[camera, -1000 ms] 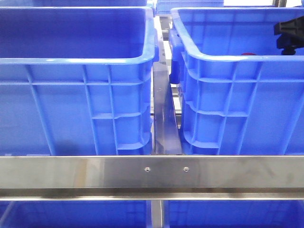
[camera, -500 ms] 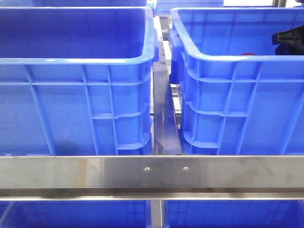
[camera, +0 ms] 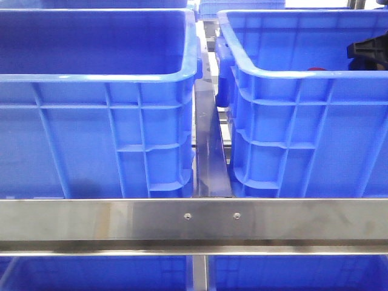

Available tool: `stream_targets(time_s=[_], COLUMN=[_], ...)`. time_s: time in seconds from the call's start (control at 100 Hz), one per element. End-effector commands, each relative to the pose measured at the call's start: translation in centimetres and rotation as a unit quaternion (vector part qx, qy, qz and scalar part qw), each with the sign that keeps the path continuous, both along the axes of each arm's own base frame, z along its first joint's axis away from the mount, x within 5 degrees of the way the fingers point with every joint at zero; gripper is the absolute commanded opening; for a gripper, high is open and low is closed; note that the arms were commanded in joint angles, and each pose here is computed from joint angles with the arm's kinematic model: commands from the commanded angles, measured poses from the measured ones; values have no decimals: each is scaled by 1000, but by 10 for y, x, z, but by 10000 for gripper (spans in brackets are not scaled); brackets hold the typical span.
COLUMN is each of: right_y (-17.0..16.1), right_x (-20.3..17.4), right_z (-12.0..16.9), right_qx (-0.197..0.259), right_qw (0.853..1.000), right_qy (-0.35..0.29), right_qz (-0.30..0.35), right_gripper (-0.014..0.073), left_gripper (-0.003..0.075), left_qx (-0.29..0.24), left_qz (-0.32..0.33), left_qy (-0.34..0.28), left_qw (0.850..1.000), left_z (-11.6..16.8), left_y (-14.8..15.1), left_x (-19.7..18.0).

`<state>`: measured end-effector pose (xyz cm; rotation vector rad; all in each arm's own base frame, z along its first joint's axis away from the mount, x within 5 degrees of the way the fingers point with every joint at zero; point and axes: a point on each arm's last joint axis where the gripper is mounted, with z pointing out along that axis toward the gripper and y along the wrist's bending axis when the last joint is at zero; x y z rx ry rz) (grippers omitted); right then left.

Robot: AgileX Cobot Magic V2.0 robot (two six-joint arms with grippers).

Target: Pick red and yellow buttons and place in box

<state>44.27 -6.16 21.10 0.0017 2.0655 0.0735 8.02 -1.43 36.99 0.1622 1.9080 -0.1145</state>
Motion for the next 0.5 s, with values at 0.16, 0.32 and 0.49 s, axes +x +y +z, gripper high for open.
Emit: stream_targets(time_s=[0.16,0.32,0.49], right_y=[-2,-2,0], right_x=[-1,-2,-11], right_z=[35,40,62], right_qx=[37,36,34], right_qw=[998,997,996], right_qy=[-54,-58,-82], right_qz=[-15,-17,-17], right_gripper=[616,616,616], left_gripper=[-19,-19,-19], left_qx=[-16,-16,-16], left_qz=[4,4,4], left_qy=[-45,-45,-45], left_qw=[999,999,999], left_z=[14,14,14], left_y=[0,0,0], left_x=[1,1,1])
